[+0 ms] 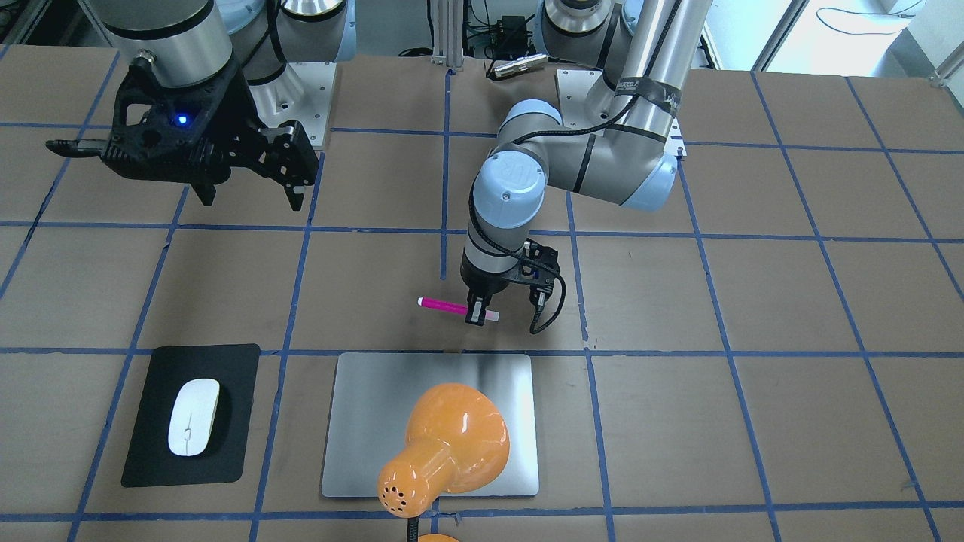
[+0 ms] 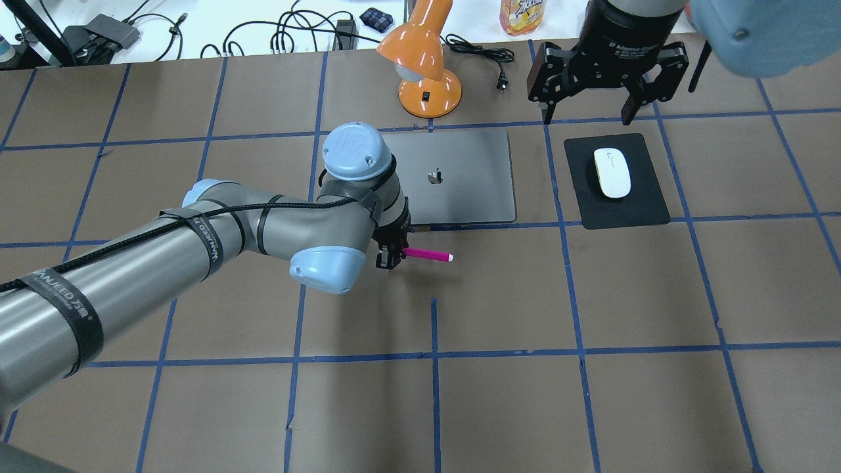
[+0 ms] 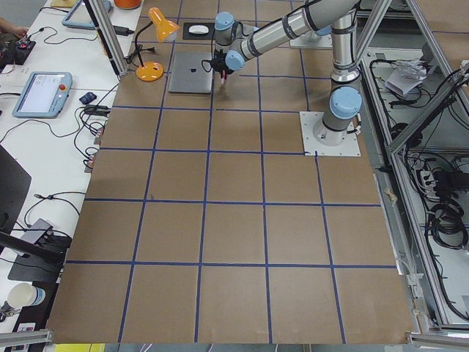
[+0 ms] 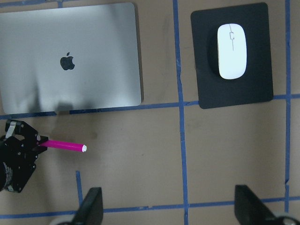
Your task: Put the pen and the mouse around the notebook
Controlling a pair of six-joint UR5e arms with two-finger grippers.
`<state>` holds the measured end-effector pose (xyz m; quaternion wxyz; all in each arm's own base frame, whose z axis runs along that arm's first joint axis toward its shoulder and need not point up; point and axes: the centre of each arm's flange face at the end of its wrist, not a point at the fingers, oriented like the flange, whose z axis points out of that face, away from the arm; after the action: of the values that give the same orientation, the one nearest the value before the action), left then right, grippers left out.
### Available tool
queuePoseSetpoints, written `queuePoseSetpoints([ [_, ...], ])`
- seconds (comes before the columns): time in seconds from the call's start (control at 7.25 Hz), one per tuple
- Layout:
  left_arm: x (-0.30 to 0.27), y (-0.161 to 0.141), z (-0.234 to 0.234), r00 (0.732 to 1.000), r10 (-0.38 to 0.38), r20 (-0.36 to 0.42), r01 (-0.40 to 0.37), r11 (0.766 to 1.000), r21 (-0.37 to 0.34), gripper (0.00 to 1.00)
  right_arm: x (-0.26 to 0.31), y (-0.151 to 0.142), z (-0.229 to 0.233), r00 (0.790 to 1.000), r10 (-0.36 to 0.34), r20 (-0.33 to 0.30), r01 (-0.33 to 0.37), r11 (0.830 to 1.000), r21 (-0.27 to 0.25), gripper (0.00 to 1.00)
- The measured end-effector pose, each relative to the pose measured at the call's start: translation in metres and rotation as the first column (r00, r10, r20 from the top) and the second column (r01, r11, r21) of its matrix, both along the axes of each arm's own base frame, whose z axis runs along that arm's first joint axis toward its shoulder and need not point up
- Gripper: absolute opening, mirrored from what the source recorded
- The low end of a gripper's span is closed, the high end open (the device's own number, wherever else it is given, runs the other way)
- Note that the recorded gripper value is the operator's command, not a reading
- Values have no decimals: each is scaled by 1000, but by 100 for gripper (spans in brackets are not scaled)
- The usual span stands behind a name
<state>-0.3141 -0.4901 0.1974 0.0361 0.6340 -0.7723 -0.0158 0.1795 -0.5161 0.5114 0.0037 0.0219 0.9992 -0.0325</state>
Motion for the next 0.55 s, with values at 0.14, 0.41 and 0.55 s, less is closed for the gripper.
queuePoseSetpoints([
  [0.14,-9,3,-4,1000,22,-1,-22,1000,0,0,-1,0,0,1000,14,-2,-14,999,-30,100],
  [0.41,-15,6,-7,999,39,-4,-39,999,-3,70,-4,1,1,1000,16,-9,-17,999,-34,100],
  [0.55,-15,7,-8,999,35,-2,-35,999,0,91,-7,1,2,1000,14,-11,-14,1000,-24,100],
])
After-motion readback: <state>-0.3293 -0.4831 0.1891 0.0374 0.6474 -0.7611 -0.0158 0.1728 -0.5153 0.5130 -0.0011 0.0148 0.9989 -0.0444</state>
